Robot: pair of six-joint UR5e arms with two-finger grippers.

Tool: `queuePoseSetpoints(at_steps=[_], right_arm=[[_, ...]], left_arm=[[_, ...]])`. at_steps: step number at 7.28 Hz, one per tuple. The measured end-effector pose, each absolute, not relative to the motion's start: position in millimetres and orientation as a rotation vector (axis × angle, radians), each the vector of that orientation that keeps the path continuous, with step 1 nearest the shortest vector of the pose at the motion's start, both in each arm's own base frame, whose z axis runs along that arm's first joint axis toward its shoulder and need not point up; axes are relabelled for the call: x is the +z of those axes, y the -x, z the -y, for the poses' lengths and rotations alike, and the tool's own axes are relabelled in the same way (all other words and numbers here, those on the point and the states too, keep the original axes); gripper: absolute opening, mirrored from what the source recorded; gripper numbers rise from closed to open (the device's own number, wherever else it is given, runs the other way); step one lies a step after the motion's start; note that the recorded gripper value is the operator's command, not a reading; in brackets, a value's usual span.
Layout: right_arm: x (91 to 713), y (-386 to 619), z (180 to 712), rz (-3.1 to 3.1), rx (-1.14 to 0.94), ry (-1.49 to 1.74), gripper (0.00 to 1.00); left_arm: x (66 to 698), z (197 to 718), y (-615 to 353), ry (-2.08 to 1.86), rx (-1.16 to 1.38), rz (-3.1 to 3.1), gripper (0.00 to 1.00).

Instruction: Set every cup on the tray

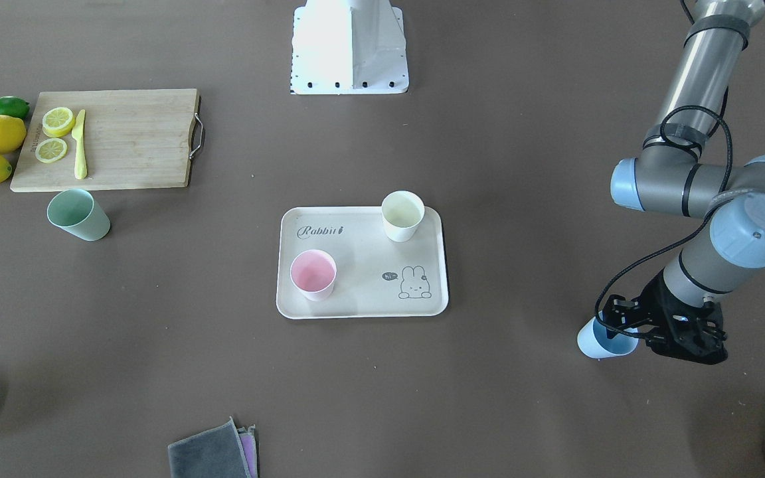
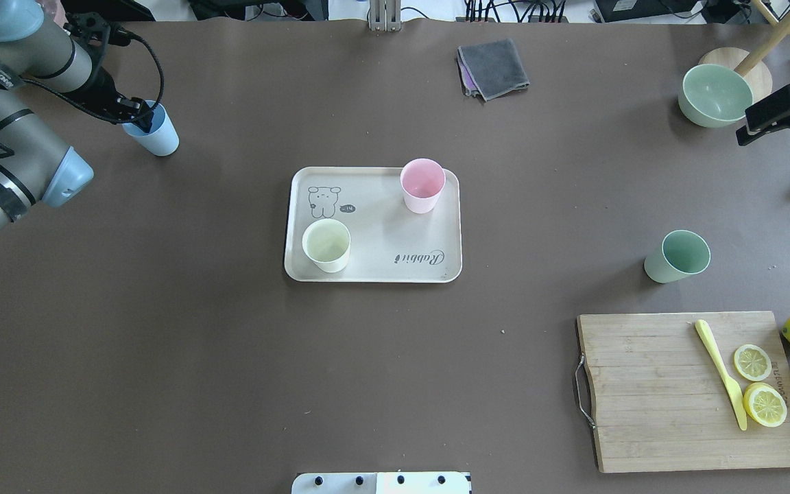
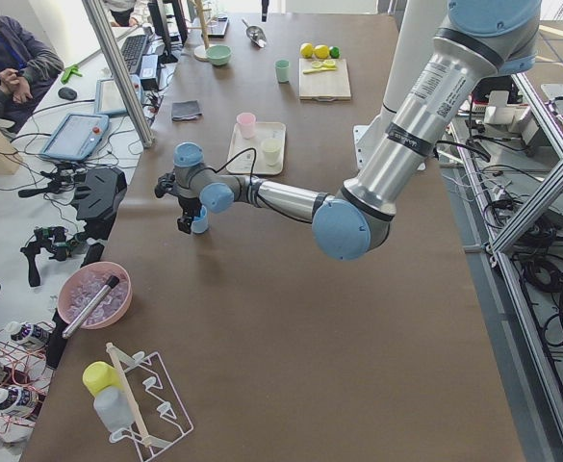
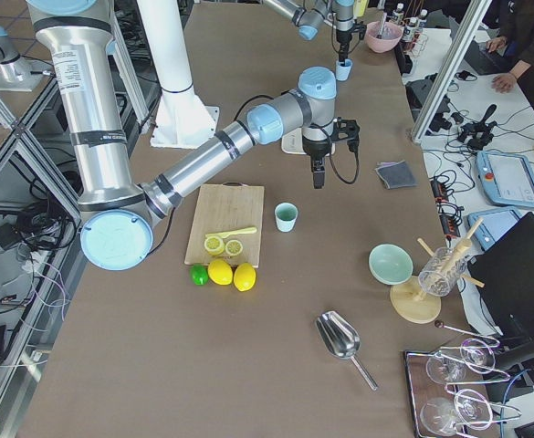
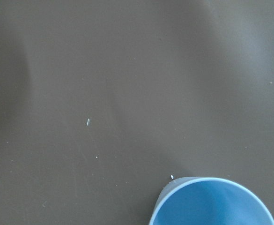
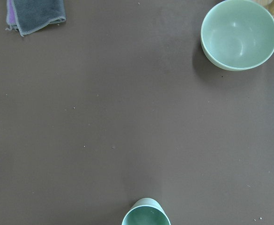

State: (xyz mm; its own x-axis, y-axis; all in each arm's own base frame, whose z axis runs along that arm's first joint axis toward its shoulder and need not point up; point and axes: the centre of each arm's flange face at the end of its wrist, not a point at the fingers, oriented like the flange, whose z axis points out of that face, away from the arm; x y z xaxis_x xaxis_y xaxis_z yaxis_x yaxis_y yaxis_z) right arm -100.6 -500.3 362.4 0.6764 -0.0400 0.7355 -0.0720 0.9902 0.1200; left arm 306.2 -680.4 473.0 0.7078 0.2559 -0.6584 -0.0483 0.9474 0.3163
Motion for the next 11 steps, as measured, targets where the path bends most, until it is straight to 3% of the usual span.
queuePoseSetpoints(at_steps=[2, 5, 8, 11], right_arm=[[363, 100, 500, 0.827, 0.017, -0.144, 1.0], [406, 87, 485, 0.796, -0.09, -0.138, 1.0], [475, 60, 450, 0.779, -0.13, -0.127, 1.0], [500, 55, 438, 0.777, -0.117, -0.12, 1.0]], left_arm=[[463, 683, -308, -0.298, 0.177, -0.777, 0.0], [380, 676, -312, -0.305, 0.126, -0.834, 0.0], [279, 608, -410, -0.218, 0.049, -0.947, 0.0], [250, 565, -488, -0.223, 0.025, -0.937, 0.0]])
